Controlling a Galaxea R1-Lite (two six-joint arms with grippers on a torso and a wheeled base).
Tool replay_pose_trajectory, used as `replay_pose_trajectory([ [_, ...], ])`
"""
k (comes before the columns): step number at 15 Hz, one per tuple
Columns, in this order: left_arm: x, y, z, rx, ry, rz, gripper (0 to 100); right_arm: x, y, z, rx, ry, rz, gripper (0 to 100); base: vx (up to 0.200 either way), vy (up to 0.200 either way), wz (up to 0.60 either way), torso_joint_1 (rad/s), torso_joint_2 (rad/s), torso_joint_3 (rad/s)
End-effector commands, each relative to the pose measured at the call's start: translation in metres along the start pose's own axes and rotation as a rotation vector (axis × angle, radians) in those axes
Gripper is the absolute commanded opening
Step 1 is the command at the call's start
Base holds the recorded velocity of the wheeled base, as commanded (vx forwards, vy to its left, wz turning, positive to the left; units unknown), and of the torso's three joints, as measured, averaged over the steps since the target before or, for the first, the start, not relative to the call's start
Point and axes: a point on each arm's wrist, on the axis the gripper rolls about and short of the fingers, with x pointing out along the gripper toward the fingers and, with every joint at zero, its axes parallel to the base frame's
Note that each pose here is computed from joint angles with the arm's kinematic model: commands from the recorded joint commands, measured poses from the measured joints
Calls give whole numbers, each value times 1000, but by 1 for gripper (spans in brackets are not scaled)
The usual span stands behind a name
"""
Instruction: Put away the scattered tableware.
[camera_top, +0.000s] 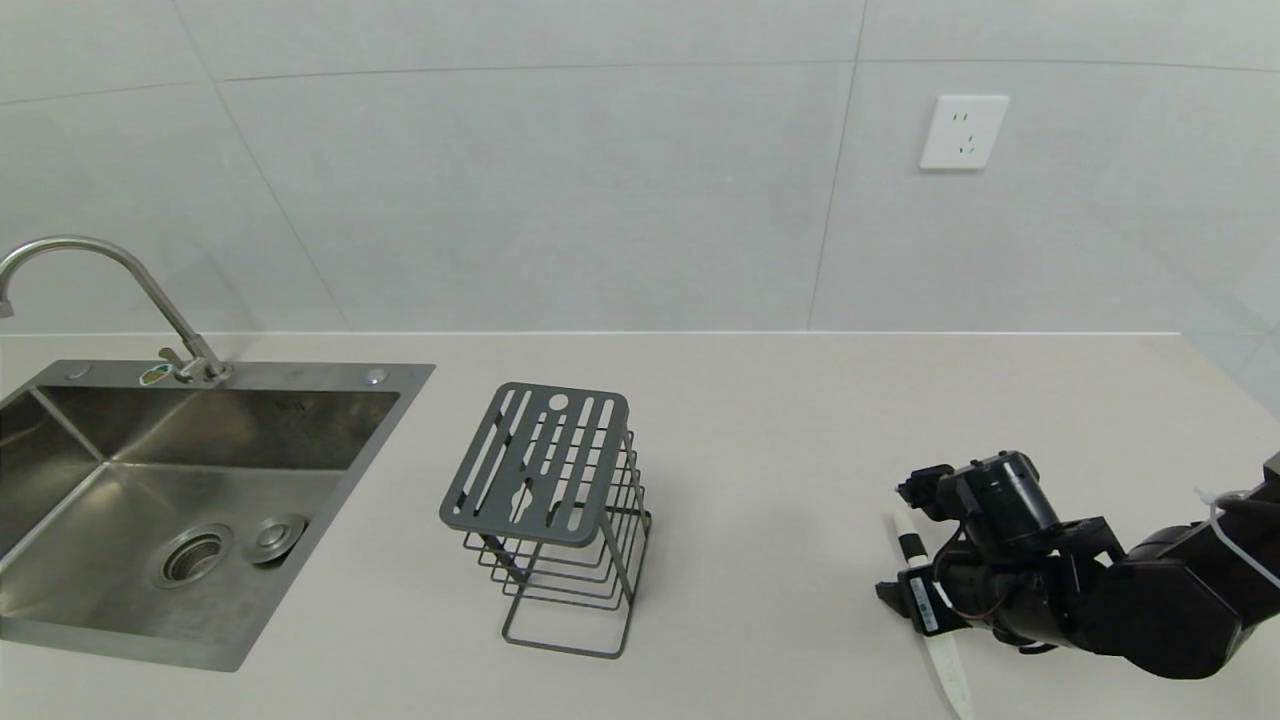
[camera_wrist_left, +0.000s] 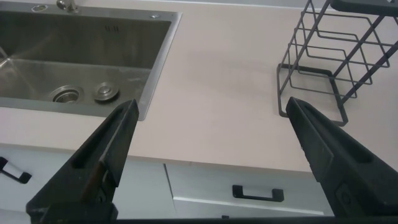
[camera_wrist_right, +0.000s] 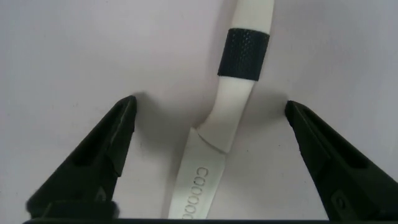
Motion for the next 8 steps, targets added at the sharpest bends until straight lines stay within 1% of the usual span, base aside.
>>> replay_pose_trajectory([
  [1, 0, 0, 0, 0, -1, 1, 100, 0, -3, -6, 3, 26, -7, 0, 0, 0, 0, 0, 0, 0],
  [5, 0, 0, 0, 0, -1, 1, 100, 2, -8, -13, 6, 55, -19, 0, 0, 0, 0, 0, 0, 0],
  [6, 0, 0, 0, 0, -1, 1, 100, 1, -7, -10, 7, 37, -15, 0, 0, 0, 0, 0, 0, 0],
  [8, 0, 0, 0, 0, -1, 0, 100, -7, -6, 10, 20, -51, 10, 0, 0, 0, 0, 0, 0, 0],
])
